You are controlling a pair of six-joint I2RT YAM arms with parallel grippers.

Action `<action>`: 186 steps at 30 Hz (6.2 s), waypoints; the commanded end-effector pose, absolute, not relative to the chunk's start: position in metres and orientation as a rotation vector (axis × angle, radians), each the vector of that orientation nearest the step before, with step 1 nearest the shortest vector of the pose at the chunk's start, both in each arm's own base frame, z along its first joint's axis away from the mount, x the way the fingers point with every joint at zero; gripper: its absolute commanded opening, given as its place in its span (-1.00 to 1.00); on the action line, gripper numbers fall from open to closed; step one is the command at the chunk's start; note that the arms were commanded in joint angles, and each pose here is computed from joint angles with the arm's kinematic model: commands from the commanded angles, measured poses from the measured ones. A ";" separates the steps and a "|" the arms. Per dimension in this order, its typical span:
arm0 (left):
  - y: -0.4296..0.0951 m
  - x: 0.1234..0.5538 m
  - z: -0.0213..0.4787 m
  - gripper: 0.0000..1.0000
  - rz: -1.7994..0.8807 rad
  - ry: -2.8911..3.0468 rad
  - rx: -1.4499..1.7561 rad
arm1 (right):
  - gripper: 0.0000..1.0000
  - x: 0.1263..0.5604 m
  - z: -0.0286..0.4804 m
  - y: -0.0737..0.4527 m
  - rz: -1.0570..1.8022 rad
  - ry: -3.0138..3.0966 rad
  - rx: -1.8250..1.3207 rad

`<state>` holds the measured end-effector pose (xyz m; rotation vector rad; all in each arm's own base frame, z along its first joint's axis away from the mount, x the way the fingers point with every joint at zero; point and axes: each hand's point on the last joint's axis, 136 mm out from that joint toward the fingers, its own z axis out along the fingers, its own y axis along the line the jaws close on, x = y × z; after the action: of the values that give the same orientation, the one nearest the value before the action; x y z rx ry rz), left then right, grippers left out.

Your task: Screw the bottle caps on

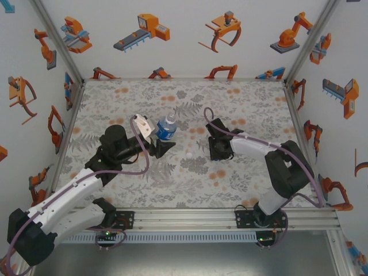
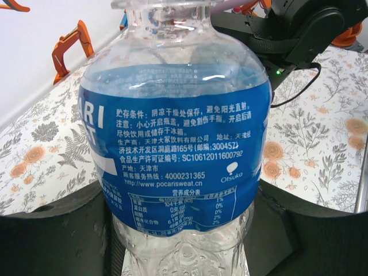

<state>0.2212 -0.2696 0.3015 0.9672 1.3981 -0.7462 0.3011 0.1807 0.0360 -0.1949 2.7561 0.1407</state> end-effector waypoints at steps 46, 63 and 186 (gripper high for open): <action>-0.284 0.148 0.290 -1.00 -0.836 1.331 1.617 | -0.60 0.147 0.404 0.300 0.979 1.346 -1.381; -0.284 0.135 0.286 -1.00 -0.856 1.310 1.675 | -0.67 0.145 0.397 0.310 0.978 1.348 -1.455; -0.323 0.138 0.279 -1.00 -0.885 1.223 1.670 | -0.06 0.133 0.381 0.276 0.776 1.171 -1.532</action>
<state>0.1449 -0.3220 0.2610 1.6655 1.2780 -0.8547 0.1349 0.2747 0.3816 -1.5145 1.2077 0.7811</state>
